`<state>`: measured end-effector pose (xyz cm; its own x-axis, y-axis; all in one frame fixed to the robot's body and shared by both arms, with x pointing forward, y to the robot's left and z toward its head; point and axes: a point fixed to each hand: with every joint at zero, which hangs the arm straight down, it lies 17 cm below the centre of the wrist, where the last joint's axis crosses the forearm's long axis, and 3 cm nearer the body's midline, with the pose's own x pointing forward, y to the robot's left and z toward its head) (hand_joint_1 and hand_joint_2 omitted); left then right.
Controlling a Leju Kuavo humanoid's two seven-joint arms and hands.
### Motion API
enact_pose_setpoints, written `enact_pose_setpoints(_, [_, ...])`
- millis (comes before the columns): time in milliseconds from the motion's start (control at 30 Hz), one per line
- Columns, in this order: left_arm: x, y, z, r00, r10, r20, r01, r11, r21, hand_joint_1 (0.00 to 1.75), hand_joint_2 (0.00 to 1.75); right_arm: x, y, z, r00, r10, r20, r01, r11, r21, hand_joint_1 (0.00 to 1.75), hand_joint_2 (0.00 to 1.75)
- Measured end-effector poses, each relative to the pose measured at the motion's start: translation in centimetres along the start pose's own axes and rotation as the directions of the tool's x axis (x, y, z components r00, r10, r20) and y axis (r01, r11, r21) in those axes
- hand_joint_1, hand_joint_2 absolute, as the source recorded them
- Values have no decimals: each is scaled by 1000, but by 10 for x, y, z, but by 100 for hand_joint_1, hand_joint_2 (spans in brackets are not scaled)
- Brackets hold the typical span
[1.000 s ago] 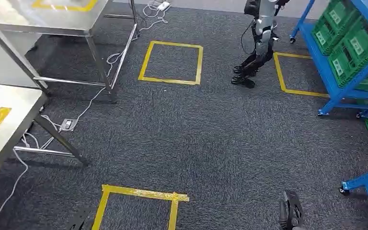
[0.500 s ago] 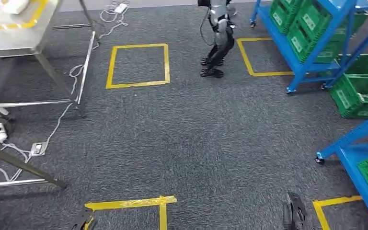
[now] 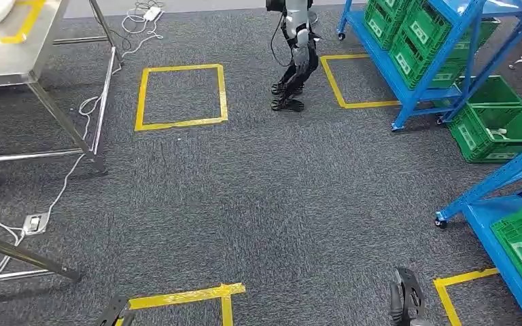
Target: Take the parts from the cabinet and place them on the table.
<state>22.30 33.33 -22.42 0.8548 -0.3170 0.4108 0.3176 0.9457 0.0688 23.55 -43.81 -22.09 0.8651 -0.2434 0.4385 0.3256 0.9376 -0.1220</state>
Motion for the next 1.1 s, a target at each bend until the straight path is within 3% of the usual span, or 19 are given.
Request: enact_pose_setpoints(1100, [10,-5,-3,1000,6,9,-6,1000,6,0,0,9,15,0,1000,22,10,-23,999,24,0,0])
